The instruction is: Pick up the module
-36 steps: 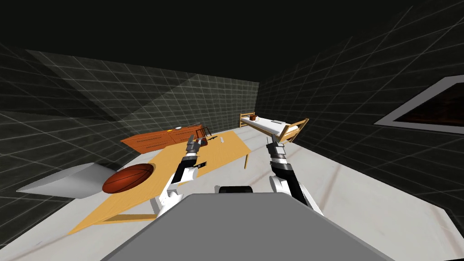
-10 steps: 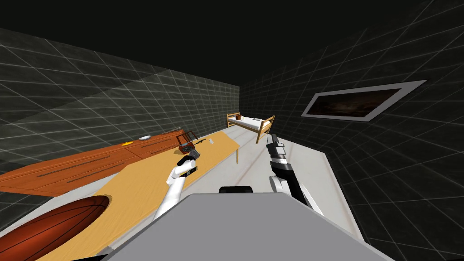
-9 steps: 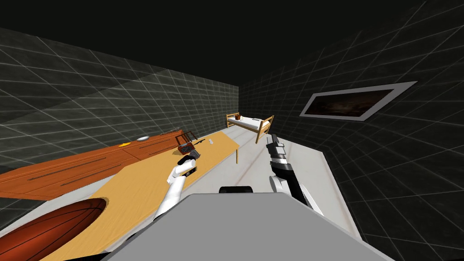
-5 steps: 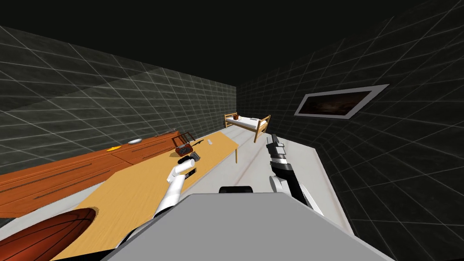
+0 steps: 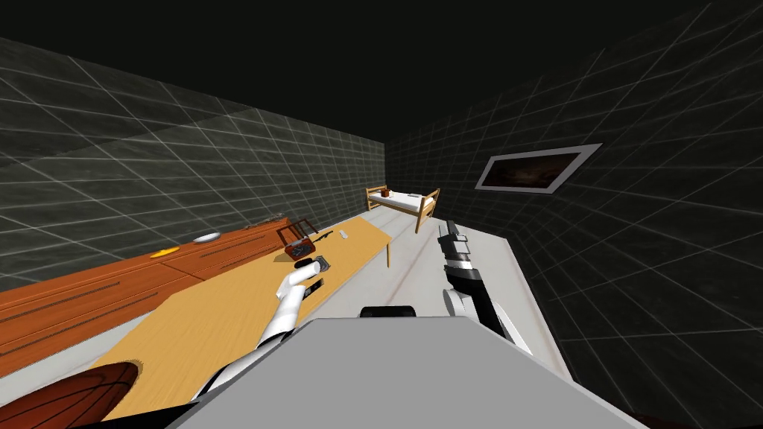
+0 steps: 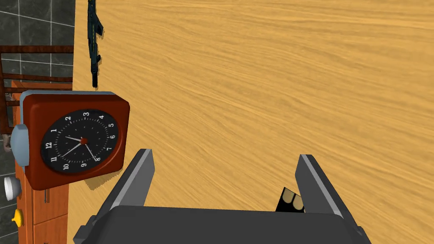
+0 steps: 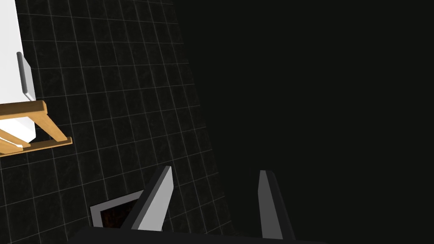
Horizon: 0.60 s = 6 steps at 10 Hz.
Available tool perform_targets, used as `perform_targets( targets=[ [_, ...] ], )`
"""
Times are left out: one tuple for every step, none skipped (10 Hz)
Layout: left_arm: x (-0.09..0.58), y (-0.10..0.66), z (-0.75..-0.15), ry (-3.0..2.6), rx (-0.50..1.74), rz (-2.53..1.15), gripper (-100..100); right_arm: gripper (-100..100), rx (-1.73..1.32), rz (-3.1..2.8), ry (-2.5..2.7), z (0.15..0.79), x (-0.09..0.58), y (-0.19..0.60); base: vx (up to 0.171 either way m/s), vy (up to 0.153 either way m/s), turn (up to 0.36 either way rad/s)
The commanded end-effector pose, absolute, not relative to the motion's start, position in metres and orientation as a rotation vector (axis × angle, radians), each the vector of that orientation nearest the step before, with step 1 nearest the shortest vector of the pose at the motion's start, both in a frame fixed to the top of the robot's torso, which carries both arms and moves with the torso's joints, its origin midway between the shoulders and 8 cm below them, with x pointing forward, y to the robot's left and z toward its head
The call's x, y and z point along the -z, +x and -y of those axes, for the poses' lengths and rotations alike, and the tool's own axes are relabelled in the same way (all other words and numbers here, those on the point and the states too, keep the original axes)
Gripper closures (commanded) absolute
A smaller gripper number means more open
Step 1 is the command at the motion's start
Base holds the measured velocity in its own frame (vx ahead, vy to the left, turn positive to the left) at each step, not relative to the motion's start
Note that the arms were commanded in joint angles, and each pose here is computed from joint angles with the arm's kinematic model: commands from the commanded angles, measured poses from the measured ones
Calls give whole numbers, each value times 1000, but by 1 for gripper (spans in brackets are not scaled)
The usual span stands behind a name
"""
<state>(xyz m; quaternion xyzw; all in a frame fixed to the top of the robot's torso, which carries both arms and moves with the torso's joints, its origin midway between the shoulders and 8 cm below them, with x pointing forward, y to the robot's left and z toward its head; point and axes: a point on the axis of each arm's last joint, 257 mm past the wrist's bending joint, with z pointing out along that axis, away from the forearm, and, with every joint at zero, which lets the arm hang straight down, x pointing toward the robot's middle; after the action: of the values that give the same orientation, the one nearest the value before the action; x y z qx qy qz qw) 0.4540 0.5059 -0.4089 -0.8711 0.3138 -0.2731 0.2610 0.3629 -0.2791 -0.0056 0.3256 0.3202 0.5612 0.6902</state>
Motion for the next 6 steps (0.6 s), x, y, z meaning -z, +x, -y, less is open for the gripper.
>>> perform_targets(
  targets=[
    [428,441,-503,-2444,686,-841,-100,0,-1255,-716,728,279,6,363,-31,74,-113],
    [435,436,-501,-2469,665,-849,-100,0,-1255,-716,728,279,6,363,-28,67,-60],
    [444,429,-500,-2524,629,-839,-100,0,-1255,-716,728,279,6,363,-8,74,-103],
    [451,423,-497,-2548,607,-843,-100,0,-1255,-716,728,279,6,363,-10,70,-57],
    [463,413,-496,-2605,562,-831,-100,0,-1255,-716,728,279,6,363,-20,80,-95],
    [466,409,-493,-2622,546,-837,-100,0,-1255,-716,728,279,6,363,-11,84,-50]
  ],
)
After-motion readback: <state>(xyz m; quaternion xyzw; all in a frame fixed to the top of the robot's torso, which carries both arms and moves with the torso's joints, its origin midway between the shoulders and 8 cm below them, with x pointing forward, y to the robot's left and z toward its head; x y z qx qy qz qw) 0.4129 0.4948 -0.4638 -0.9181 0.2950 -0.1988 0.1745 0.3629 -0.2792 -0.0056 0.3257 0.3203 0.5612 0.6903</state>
